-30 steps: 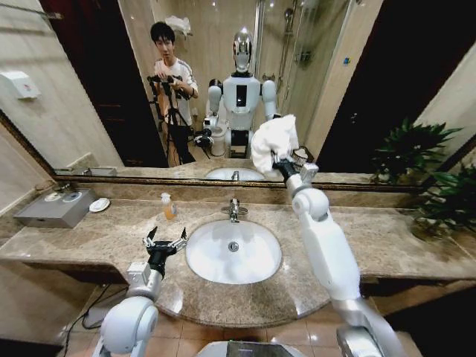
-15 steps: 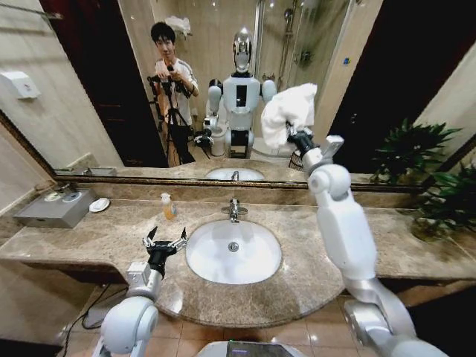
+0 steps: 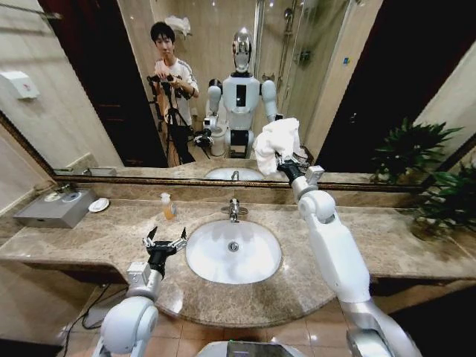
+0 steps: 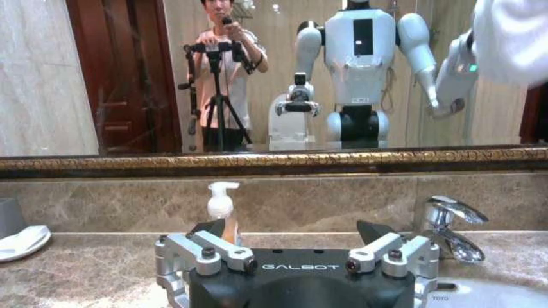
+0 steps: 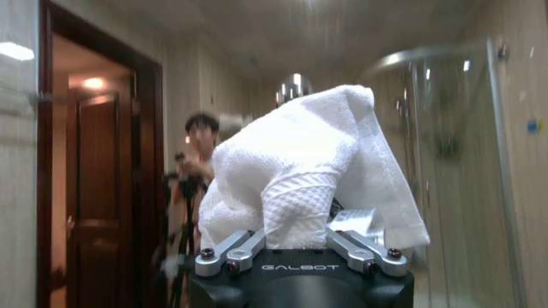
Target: Pick up the towel from the sink counter and wipe the mirror surface.
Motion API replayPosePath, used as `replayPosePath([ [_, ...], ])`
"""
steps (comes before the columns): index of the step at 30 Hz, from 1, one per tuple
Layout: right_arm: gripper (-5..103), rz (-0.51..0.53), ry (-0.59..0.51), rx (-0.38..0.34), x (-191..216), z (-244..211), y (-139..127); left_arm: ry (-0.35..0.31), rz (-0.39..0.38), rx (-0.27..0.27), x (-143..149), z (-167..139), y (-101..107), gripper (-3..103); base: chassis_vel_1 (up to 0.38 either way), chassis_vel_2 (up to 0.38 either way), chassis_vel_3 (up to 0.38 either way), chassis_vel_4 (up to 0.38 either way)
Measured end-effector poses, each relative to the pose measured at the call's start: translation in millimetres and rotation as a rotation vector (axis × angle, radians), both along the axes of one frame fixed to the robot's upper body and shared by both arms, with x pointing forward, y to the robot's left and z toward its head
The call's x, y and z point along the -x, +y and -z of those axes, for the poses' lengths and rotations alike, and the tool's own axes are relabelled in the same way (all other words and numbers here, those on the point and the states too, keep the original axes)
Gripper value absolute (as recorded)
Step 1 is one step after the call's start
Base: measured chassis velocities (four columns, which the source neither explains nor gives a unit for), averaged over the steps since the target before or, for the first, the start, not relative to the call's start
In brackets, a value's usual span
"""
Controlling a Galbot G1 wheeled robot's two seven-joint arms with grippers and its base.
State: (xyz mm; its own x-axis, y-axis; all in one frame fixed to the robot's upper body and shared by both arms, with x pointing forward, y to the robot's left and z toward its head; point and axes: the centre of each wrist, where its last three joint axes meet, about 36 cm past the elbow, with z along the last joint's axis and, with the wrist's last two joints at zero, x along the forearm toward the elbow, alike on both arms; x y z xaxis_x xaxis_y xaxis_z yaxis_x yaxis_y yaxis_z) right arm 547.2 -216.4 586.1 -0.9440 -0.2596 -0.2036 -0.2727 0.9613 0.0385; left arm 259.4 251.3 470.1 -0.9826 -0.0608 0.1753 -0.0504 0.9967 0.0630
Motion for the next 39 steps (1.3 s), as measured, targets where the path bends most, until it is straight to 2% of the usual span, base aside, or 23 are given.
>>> replayPosePath([
  [4, 10, 0.004, -0.071, -0.007, 0, -42, -1, 0.0, 0.0, 0.0, 0, 0, 0, 100, 0.0, 0.0, 0.0, 0.0],
  [9, 10, 0.0, -0.079, -0.019, 4, -52, -1, 0.0, 0.0, 0.0, 0, 0, 0, 100, 0.0, 0.0, 0.0, 0.0],
  [16, 10, -0.013, 0.038, -0.004, 13, 14, 2, 0.0, 0.0, 0.0, 0, 0, 0, 100, 0.0, 0.0, 0.0, 0.0],
  [19, 10, -0.013, 0.051, -0.01, 27, 30, 4, 0.0, 0.0, 0.0, 0, 0, 0, 100, 0.0, 0.0, 0.0, 0.0],
  [24, 10, -0.033, 0.041, -0.007, 61, 31, 7, 0.0, 0.0, 0.0, 0, 0, 0, 100, 0.0, 0.0, 0.0, 0.0],
  [39, 10, -0.04, 0.046, 0.002, 73, 37, 17, 0.0, 0.0, 0.0, 0, 0, 0, 100, 0.01, 0.008, -0.009, -0.008],
])
